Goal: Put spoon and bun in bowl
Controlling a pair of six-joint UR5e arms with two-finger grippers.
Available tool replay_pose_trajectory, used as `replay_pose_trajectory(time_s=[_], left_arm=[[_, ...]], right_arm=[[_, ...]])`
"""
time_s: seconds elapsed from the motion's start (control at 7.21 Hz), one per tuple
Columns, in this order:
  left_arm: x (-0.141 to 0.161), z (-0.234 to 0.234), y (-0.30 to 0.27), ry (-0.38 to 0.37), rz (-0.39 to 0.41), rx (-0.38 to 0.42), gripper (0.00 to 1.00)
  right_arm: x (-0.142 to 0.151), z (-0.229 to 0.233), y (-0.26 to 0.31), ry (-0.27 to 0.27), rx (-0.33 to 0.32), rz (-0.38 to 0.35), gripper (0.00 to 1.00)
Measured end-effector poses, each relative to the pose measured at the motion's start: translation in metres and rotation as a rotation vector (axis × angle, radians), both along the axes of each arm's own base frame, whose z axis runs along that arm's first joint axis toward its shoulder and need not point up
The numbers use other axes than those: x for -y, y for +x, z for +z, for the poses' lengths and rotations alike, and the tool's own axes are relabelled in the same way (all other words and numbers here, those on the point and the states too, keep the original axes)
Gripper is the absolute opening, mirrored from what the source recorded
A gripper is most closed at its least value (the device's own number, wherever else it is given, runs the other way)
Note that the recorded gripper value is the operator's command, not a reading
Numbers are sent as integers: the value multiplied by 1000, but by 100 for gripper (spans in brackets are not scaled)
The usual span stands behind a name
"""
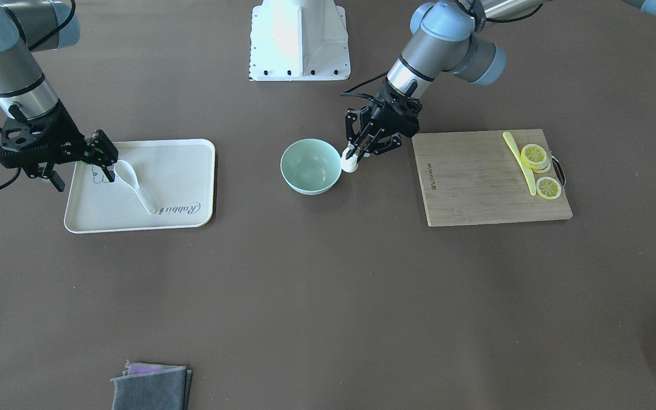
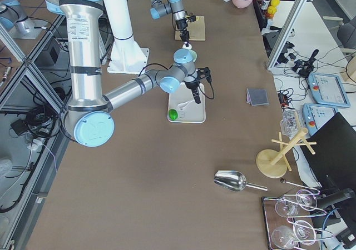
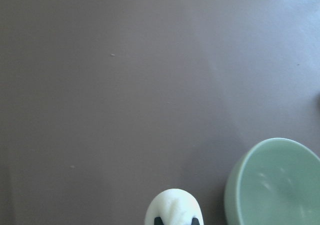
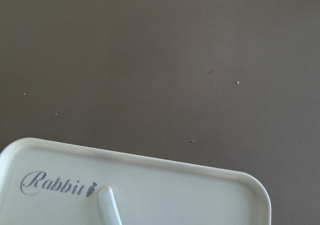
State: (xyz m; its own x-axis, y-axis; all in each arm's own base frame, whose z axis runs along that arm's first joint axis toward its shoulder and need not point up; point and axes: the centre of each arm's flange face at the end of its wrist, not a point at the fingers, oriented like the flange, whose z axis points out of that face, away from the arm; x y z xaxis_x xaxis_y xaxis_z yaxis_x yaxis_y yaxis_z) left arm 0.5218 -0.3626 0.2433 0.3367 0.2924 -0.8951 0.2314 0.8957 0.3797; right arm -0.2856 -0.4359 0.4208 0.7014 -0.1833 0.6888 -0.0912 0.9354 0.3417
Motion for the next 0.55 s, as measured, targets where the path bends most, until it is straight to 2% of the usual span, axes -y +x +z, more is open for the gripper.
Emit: replay_pose_trajectory(time_s=[0.14, 0.55], left_arm=[[-2, -11, 7, -11, 3, -7, 98], [-4, -18, 9, -11, 5, -1, 99]], right_arm=[[0, 0, 0, 0, 0, 0, 100], [0, 0, -2, 7, -6, 4, 100]])
